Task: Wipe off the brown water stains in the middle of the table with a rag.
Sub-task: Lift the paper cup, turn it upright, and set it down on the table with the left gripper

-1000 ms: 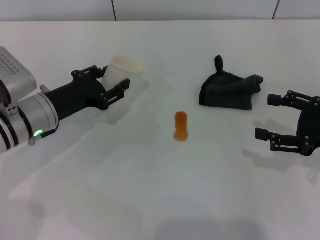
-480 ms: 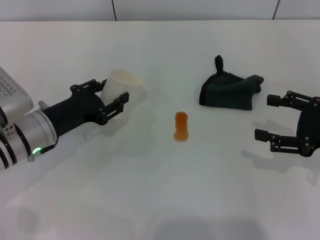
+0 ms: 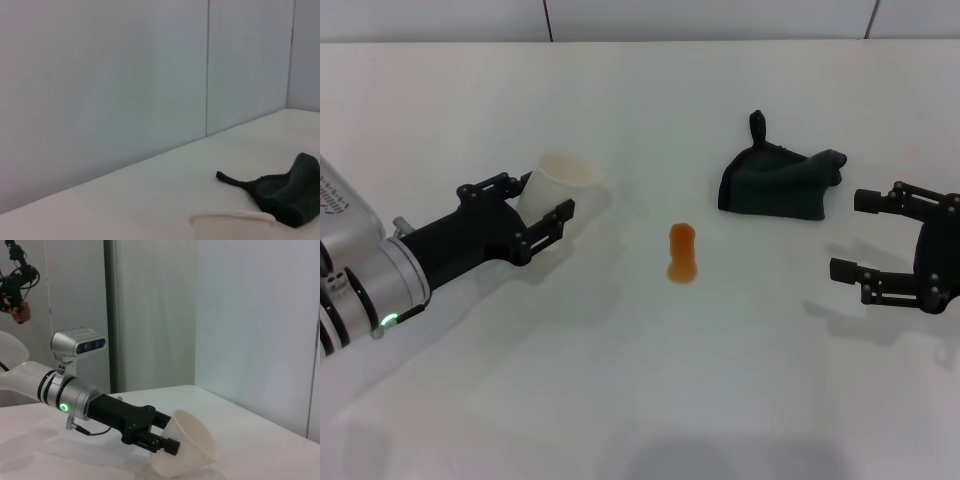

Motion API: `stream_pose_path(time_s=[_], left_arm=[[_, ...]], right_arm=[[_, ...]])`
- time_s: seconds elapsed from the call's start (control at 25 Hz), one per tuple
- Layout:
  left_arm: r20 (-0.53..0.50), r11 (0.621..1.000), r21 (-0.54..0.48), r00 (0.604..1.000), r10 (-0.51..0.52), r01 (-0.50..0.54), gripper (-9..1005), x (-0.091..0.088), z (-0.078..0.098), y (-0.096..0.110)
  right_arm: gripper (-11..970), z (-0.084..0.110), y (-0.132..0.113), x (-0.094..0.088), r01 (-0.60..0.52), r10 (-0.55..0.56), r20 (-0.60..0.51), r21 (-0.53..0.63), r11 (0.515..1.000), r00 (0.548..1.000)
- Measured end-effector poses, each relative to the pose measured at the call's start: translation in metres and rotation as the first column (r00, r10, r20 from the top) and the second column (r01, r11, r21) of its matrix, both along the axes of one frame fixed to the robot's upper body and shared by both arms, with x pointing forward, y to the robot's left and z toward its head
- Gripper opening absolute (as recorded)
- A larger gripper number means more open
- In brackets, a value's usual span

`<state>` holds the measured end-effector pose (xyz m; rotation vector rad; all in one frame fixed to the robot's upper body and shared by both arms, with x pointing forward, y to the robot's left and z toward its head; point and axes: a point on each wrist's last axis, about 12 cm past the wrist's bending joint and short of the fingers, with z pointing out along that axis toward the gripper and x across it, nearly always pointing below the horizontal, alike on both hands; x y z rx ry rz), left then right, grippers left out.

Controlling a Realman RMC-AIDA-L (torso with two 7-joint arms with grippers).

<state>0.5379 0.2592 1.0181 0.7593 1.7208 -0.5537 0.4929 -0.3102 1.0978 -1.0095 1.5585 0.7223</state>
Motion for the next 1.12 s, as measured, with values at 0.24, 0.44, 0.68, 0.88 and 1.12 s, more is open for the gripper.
stream_pose_path(time_s=[0.24,0.44,0.68,0.88,1.12], left_arm=[[0.000,1.000,0.005,1.000,0.005,-0.005,580,-0.003,-0.002,0.002],[0.002,1.000,0.010,1.000,0.008,-0.008,581,-0.007,-0.004,0.004],[0.020,1.000,-0.012,1.000,-0.003,0.003,581,-0.016,-0.005,0.007],[0.041,0.999,-0.040,0.999,0.012,-0.010,582,-0.020,-0.004,0.010],[0.036,0.999,-0.043,0.999,0.033,-0.032,646,-0.023,-0.006,0.013]], right_arm=[[841,0.001,0.000,0.000,-0.001,0.001,0.003,0.002,1.000,1.000],[841,0.001,0.000,0.001,0.000,0.000,0.005,0.002,1.000,1.000],[841,0.002,0.000,0.002,0.000,0.000,0.009,0.001,1.000,1.000],[841,0.004,0.000,0.002,-0.006,0.006,0.017,0.000,1.000,1.000],[841,0.005,0.000,0.002,-0.010,0.010,0.020,0.004,1.000,1.000]])
